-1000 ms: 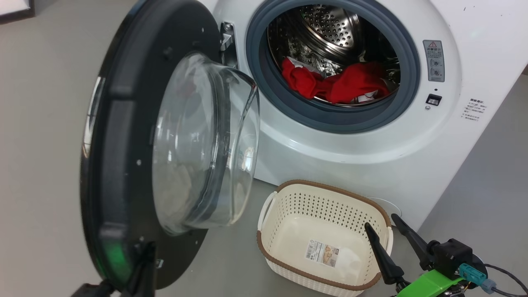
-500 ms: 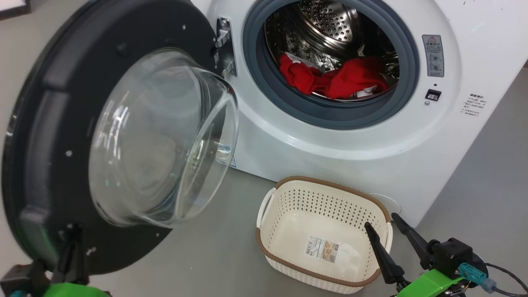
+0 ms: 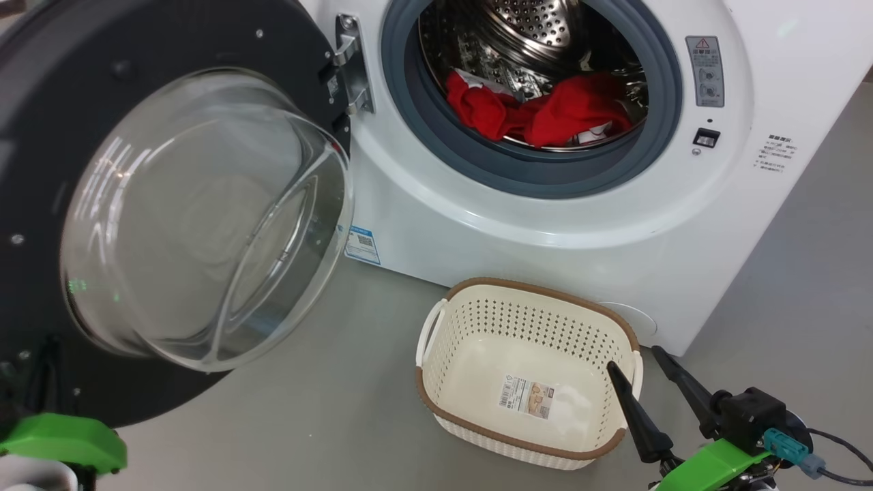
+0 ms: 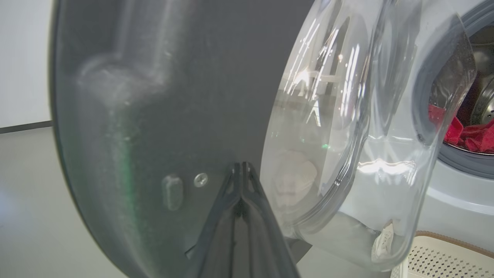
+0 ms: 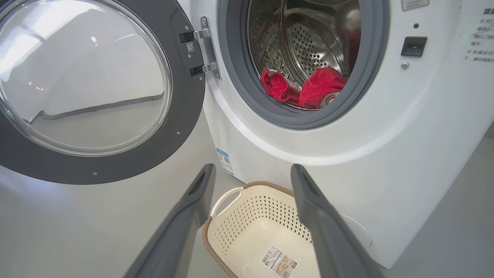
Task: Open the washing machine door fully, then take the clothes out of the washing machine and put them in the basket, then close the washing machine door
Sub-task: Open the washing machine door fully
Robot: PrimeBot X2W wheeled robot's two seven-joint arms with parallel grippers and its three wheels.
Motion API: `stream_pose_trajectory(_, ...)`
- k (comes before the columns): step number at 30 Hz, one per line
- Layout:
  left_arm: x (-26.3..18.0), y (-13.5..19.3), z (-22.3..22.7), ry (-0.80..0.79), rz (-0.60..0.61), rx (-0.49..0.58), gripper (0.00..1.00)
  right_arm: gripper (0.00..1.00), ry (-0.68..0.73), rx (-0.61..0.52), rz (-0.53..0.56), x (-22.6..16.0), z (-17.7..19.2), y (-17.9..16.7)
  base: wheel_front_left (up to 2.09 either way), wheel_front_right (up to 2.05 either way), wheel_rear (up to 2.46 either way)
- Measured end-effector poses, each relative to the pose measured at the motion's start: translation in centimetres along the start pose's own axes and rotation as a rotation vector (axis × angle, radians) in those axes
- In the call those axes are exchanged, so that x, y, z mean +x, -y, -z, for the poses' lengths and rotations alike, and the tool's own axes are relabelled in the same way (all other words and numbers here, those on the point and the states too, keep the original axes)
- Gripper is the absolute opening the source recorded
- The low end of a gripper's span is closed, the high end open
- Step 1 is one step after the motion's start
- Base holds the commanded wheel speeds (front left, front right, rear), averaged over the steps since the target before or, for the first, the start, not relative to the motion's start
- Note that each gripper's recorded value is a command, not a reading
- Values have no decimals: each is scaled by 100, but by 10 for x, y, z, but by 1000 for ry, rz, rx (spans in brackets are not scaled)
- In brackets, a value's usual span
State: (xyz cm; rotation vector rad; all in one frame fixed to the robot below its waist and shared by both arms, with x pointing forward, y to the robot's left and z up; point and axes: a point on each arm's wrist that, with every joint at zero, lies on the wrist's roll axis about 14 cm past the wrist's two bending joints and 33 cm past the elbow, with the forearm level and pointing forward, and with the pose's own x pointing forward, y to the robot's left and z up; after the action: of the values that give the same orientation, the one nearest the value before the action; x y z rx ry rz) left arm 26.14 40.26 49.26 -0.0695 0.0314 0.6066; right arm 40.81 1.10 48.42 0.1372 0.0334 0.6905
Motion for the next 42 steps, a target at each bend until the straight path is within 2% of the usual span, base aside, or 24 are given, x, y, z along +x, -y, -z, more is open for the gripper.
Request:
stream_pose_trajectory(9,27,-19,-10,3,-62,28,0,100,-1,-3,26,-2,1,12,0,0,0)
stream_pose_trajectory(24,43,-49,-16,-14,-146,57,0,100,-21,-9,29,-6,8,17,0,0,0)
stream_pose_trajectory(31,44,-52,-18,-7,-154,46,0,100,-20,-13,28,-7,7,17,0,0,0)
stream_pose_trajectory(42,32,-36,-20,44,-107,-35,0,100,-1,-24,25,-8,-2,13,0,0,0)
